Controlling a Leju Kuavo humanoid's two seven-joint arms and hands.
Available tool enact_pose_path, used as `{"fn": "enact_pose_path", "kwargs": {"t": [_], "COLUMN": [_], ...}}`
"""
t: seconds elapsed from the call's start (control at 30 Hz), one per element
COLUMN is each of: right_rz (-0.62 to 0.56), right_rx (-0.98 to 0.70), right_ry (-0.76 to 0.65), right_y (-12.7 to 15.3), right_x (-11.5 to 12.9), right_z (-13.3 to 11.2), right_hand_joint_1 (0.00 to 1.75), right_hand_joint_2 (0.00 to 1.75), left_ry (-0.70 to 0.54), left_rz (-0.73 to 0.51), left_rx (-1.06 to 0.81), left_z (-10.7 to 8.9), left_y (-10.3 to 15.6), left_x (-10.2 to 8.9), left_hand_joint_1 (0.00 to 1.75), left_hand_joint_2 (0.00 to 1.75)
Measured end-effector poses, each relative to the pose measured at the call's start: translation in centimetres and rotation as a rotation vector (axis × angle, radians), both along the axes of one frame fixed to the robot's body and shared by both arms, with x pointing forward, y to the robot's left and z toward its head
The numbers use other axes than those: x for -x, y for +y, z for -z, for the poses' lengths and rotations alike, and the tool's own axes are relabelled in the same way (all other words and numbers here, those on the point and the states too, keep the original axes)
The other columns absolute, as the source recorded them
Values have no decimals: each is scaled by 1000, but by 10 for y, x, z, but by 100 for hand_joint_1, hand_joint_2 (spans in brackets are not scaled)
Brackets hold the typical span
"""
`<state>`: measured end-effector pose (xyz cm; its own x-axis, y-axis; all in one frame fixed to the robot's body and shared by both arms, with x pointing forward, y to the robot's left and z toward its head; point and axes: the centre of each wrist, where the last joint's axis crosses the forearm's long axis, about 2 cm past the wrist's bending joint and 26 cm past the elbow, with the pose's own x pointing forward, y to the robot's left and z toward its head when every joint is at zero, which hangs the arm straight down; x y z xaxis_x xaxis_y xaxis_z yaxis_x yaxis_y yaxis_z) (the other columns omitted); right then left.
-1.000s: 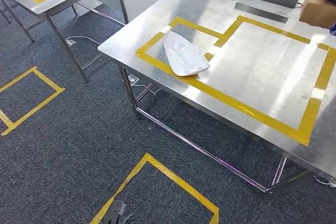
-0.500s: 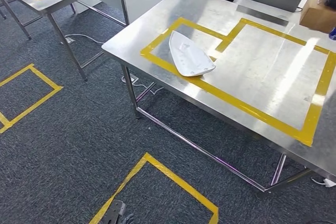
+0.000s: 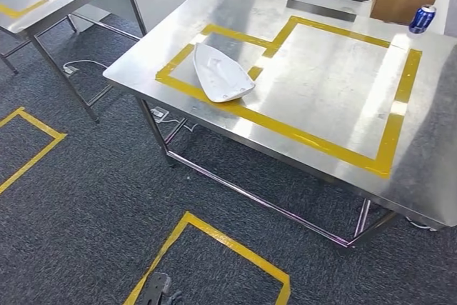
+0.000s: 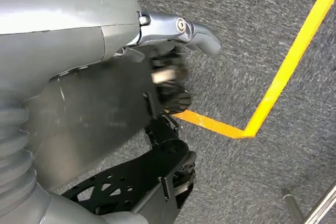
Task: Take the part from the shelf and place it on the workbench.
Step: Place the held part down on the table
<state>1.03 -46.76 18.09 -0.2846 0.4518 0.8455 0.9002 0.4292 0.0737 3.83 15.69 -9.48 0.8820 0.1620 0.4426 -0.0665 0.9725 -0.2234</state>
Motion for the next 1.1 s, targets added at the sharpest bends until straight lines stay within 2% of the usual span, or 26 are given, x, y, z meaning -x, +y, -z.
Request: {"fn": "enact_pose_path", "kwargs": {"t": [0.8, 1.1], "right_rz": [2, -3], "right_rx": [-4, 27], "right_ry": [4, 93], "right_y": [-1, -2], "right_x": [0, 1], "right_z": [1, 0], "right_hand_joint_1": [175, 175], "right_hand_joint_2": [175, 175], "left_ry": [-2, -39], "left_rz": [9, 27], "left_rx": [-1, -1], "left_z": [0, 0], "left_y": [-1, -1], "left_x": [0, 0], "left_hand_joint_1": [0, 0], "left_hand_joint_2": [175, 175]}}
